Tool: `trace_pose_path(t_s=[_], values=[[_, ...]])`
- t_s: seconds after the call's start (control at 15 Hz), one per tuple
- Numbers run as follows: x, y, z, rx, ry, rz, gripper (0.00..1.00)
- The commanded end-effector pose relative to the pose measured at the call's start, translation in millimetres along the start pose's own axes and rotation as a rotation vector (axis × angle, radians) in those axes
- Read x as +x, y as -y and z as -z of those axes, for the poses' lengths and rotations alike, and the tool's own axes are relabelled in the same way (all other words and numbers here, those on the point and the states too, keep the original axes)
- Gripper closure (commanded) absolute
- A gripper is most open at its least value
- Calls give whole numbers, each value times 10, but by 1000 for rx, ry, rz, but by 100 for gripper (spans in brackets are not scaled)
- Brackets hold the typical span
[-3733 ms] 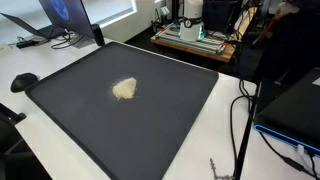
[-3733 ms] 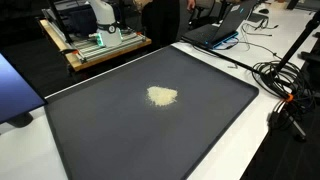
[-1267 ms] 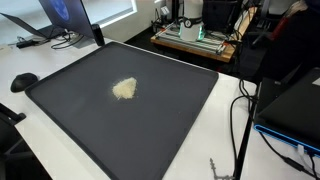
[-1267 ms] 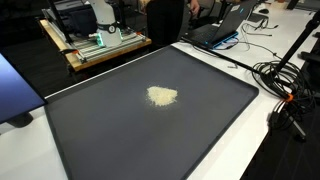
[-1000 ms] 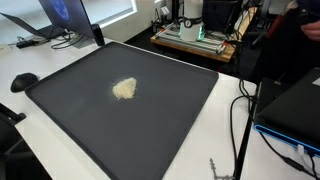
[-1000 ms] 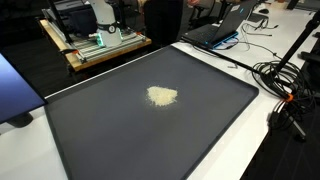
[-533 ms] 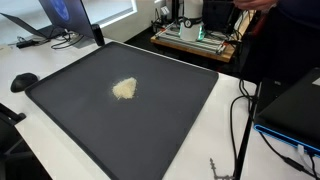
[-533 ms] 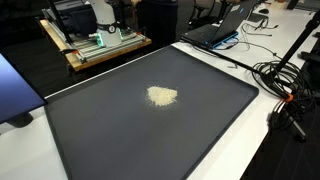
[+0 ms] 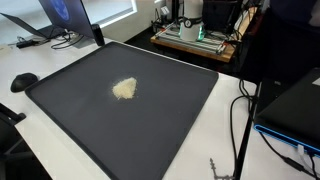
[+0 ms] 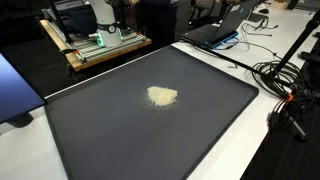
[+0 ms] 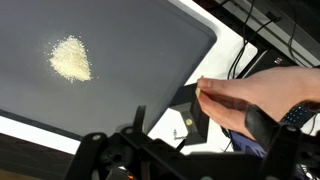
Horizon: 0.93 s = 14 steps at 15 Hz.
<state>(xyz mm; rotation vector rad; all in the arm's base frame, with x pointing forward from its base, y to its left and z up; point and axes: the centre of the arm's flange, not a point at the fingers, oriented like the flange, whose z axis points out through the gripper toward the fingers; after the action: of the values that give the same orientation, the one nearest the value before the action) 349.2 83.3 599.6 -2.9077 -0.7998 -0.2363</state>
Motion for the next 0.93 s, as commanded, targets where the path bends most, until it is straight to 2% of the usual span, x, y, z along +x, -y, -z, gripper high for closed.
trace_pose_path(t_s=[0.0, 0.2, 0.27, 0.6, 0.87], values=[[-48, -125, 40, 44, -1, 26, 0], [-37, -149, 43, 55, -7, 34, 2], [-35, -151, 40, 57, -7, 37, 17], [-17, -146, 32, 58, -7, 39, 56], [-8, -145, 27, 55, -2, 37, 83]])
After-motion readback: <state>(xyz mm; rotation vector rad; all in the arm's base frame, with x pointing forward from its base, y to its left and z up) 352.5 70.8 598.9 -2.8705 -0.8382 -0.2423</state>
